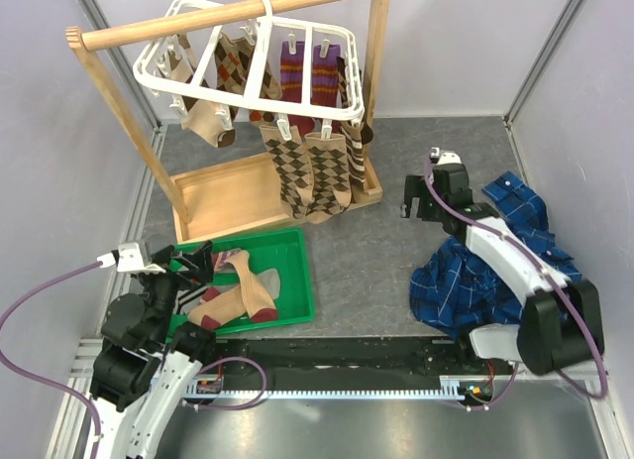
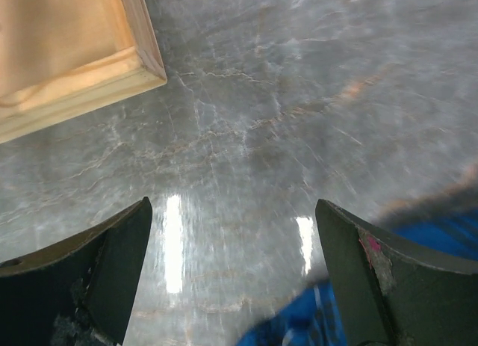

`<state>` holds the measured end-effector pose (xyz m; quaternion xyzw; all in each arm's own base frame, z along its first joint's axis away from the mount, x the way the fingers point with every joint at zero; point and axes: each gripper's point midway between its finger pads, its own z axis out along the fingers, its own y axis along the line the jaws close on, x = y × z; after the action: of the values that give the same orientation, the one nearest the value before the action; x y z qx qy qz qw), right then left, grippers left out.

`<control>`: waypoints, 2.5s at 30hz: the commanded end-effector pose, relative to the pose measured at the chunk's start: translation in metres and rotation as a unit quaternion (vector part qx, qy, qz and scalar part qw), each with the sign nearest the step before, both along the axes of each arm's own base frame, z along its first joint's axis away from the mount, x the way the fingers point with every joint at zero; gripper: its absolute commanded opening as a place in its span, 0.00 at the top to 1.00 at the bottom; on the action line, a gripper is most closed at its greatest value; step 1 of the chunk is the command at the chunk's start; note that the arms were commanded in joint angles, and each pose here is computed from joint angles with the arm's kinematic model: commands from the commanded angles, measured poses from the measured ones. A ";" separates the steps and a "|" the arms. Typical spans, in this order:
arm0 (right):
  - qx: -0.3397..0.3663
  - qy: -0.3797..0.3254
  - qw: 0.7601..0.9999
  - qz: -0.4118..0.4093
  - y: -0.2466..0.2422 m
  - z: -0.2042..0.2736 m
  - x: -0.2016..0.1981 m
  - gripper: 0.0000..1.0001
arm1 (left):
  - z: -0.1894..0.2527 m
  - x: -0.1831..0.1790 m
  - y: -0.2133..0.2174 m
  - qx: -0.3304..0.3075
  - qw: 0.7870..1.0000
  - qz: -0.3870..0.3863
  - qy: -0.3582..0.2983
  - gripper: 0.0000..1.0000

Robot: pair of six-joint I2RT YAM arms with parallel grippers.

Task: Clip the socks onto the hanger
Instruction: Move the clothesline to the center of the board, then move the bin to the center of the board.

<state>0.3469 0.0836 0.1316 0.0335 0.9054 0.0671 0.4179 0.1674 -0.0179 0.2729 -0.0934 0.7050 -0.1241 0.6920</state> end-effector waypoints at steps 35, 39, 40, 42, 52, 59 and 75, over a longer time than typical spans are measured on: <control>-0.216 0.043 0.975 0.013 -0.051 -0.067 0.156 0.02 | 0.007 0.002 0.005 0.007 1.000 0.012 -0.015 0.01; -0.234 0.053 0.971 0.007 -0.092 -0.065 0.154 0.02 | 0.006 0.003 0.003 0.009 1.000 0.010 -0.011 0.01; -0.236 0.052 0.970 0.010 -0.098 -0.063 0.153 0.02 | 0.006 0.003 0.003 0.009 1.000 0.008 -0.010 0.01; -0.250 0.054 0.967 0.005 -0.122 -0.058 0.153 0.02 | 0.005 0.004 0.002 0.011 1.000 0.007 -0.008 0.01; -0.253 0.029 0.962 -0.102 -0.236 -0.027 0.151 0.02 | 0.003 0.007 -0.001 0.016 1.000 0.000 -0.001 0.01; -0.214 -0.008 0.951 -0.223 -0.310 0.007 0.149 0.02 | 0.001 0.009 -0.004 0.019 1.000 -0.003 0.007 0.01; -0.080 -0.108 0.917 -0.376 -0.281 0.103 0.073 0.02 | -0.071 0.063 -0.031 -0.121 0.968 0.072 0.208 0.00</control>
<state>0.4577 -0.1900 0.2240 0.2174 0.8219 -0.1491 0.5050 0.2153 -0.0438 0.2133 -0.1511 0.8068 -0.1147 0.5596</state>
